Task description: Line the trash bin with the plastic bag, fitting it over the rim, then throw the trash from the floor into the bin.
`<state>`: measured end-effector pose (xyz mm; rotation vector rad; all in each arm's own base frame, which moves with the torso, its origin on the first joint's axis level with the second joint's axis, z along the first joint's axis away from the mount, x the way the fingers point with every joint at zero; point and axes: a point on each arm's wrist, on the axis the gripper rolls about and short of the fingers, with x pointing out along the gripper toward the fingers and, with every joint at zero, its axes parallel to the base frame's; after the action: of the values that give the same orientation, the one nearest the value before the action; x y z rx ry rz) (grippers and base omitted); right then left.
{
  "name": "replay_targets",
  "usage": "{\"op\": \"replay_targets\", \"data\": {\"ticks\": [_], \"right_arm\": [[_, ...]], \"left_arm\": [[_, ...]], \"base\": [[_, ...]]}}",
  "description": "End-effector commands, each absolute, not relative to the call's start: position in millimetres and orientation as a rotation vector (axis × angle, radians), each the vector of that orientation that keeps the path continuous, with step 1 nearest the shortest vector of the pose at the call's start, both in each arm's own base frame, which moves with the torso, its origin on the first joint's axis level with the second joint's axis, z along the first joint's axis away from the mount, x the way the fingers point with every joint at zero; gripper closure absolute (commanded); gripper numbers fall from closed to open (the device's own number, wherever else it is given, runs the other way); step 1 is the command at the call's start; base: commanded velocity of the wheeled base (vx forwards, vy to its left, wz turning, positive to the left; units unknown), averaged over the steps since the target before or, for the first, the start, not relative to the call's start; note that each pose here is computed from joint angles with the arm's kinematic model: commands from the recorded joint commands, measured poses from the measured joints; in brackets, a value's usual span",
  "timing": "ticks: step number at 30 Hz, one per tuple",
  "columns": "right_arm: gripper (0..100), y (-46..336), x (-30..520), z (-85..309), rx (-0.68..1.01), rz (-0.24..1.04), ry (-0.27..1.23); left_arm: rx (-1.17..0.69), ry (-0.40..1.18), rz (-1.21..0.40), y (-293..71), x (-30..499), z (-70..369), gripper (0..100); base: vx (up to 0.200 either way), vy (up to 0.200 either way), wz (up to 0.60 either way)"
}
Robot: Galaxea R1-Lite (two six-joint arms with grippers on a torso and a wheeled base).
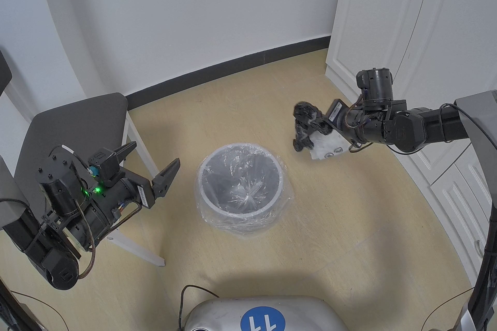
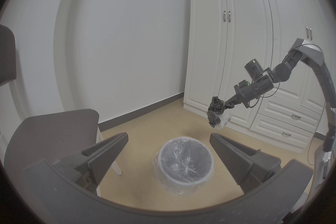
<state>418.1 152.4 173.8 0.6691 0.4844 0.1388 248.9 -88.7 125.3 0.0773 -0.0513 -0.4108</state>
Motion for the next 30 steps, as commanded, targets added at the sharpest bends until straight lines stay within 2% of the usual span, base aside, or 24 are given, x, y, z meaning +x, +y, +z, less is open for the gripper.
{"op": "replay_targets", "data": {"ticks": [1,6,19,30], "right_arm": [[100,190.2,387.5,194.7,0.713,0.286,0.402],[100,224.5,386.3,178.3,0.722,0.371,0.365],[100,281.0,378.7,139.7,0.719,0.518,0.380],[100,295.8,387.0,94.1,0.754,0.557,0.423]], "left_arm": [[0.093,-0.082,-0.381,-82.3,252.8,131.6,0],[0.116,-0.088,-0.347,-73.6,255.0,132.4,0],[0.194,-0.078,-0.321,-67.0,255.4,128.1,0],[0.197,-0.076,-0.321,-67.0,255.3,127.4,0]], "base": [[0.000,0.000,0.00],[0.000,0.000,0.00],[0.000,0.000,0.00],[0.000,0.000,0.00]]}}
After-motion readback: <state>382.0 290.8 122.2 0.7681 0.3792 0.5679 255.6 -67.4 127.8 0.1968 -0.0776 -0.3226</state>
